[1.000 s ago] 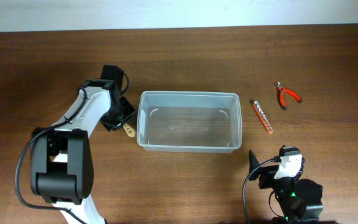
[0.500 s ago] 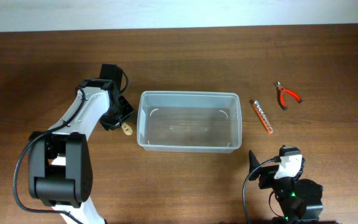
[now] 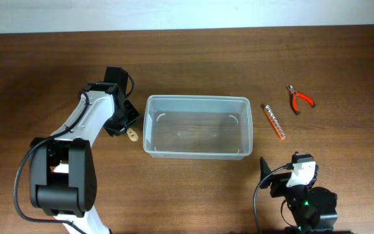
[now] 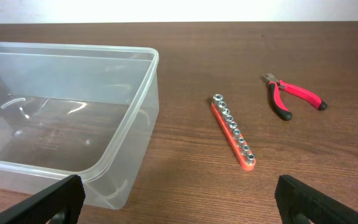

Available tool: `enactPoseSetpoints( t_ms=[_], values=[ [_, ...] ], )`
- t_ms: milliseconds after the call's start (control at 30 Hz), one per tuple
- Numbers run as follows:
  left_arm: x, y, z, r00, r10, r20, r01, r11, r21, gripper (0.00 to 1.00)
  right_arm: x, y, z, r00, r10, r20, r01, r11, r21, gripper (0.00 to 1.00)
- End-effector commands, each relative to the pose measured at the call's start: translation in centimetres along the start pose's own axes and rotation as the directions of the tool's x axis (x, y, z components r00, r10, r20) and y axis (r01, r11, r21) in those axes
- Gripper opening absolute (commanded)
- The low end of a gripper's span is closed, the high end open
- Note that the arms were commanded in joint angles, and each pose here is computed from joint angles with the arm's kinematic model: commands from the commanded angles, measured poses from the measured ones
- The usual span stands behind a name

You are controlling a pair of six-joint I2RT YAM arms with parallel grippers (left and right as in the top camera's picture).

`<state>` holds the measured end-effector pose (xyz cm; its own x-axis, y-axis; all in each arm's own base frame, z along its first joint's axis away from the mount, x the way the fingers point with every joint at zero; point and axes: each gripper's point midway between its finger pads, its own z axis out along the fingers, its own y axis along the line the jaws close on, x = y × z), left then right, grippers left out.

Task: Pack container
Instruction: 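Lift the scraper off the table with the left gripper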

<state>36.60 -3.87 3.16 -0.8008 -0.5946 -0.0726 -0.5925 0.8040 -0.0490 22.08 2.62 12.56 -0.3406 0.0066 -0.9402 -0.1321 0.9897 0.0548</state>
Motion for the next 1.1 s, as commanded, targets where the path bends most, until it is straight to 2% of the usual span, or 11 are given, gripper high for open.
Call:
enactPoseSetpoints(
  t_ms=[0,1067],
  values=[
    [-0.7,0.4,-2.0,0.998,0.015,0.063,-0.016,1.0,0.007,0.02,0.1,0.1,0.0,1.0,-0.001,0.002,0.001,1.0,-0.007,0.99],
    [-1.4,0.2,-4.6,0.99,0.035,0.133,-0.041,0.998,0.04,0.02,0.1,0.1,0.0,1.0,-0.002,0.002,0.002,1.0,-0.007,0.99]
  ],
)
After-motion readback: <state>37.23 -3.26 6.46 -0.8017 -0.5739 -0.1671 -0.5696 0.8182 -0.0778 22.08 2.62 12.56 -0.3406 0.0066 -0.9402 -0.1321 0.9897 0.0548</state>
